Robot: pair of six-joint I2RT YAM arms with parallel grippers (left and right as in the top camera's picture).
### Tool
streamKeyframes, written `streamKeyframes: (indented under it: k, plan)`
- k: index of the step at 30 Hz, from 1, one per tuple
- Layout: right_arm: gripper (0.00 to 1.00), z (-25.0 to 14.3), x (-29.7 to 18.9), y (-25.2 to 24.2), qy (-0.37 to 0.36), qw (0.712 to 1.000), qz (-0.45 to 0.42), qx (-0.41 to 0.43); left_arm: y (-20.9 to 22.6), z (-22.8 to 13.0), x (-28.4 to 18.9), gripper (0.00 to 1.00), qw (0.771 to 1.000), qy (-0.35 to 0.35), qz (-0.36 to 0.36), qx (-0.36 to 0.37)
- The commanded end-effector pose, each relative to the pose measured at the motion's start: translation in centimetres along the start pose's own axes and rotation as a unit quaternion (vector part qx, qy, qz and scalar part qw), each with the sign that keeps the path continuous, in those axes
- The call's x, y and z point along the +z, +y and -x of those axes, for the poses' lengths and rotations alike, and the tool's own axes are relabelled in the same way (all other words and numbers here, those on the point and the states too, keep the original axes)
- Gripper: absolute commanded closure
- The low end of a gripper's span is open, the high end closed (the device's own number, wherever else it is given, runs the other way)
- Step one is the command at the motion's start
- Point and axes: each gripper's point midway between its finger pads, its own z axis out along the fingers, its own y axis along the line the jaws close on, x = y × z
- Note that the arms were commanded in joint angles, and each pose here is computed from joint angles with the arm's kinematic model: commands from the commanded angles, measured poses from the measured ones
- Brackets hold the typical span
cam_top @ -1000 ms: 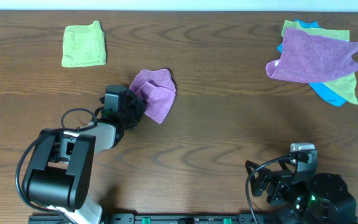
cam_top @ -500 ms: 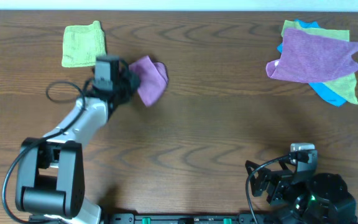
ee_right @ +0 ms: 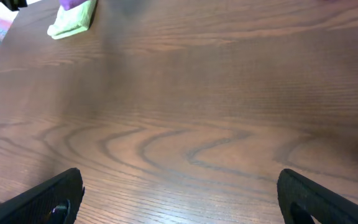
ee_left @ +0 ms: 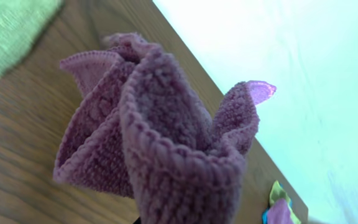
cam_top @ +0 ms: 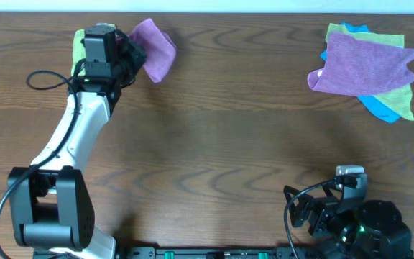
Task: Fold the cloth
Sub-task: 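Carry the folded purple cloth with the left gripper onto the yellow-green cloth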
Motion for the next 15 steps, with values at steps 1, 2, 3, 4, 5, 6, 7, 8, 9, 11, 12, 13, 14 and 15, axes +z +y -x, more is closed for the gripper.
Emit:
streamKeyframes:
  k: [1,2,3,4,5,6,7,8,9,11,12,13,14,15]
  plan:
    - [0.01,0.1,0.0,-0.4,-0.005,1.000,-0.010,0.008,-0.7,3.4,-1.1,0.94,0.998,-0.058,-0.003,0.014]
    - [0.01,0.1,0.0,-0.4,-0.005,1.000,-0.010,0.008,-0.6,3.9,-1.0,0.94,0.998,-0.065,-0.004,0.015]
    - [0.01,0.1,0.0,-0.4,-0.005,1.000,-0.010,0.008,-0.5,4.5,-0.9,0.94,0.997,-0.074,-0.004,0.014]
    - [0.01,0.1,0.0,-0.4,-0.005,1.000,-0.010,0.008,-0.4,5.0,-0.7,0.94,0.997,-0.081,-0.005,0.014]
    - [0.01,0.1,0.0,-0.4,-0.005,1.000,-0.010,0.008,-0.2,5.5,-0.4,0.94,0.996,-0.086,-0.005,0.012]
    - [0.01,0.1,0.0,-0.4,-0.005,1.000,-0.010,0.008,0.0,6.0,-0.1,0.94,0.996,-0.090,-0.005,0.010]
    - [0.01,0.1,0.0,-0.4,-0.005,1.000,-0.010,0.008,0.1,6.4,0.3,0.94,0.996,-0.093,-0.004,0.009]
    - [0.01,0.1,0.0,-0.4,-0.005,1.000,-0.010,0.008,0.4,6.8,0.7,0.94,0.995,-0.095,-0.002,0.007]
    - [0.01,0.1,0.0,-0.4,-0.005,1.000,-0.010,0.008,0.6,7.2,1.2,0.94,0.995,-0.095,0.000,0.006]
    - [0.01,0.1,0.0,-0.4,-0.005,1.000,-0.010,0.008,1.0,8.2,2.4,0.94,0.995,-0.099,0.005,0.002]
    - [0.01,0.1,0.0,-0.4,-0.005,1.000,-0.010,0.008,1.2,8.7,2.9,0.94,0.995,-0.100,0.006,0.002]
    - [0.01,0.1,0.0,-0.4,-0.005,1.000,-0.010,0.008,1.3,9.3,3.6,0.94,0.995,-0.103,0.008,0.002]
    - [0.01,0.1,0.0,-0.4,-0.005,1.000,-0.010,0.008,1.3,9.7,4.0,0.94,0.994,-0.105,0.008,0.004]
    - [0.01,0.1,0.0,-0.4,-0.006,1.000,-0.010,0.008,1.3,10.3,4.4,0.94,0.994,-0.108,0.007,0.006]
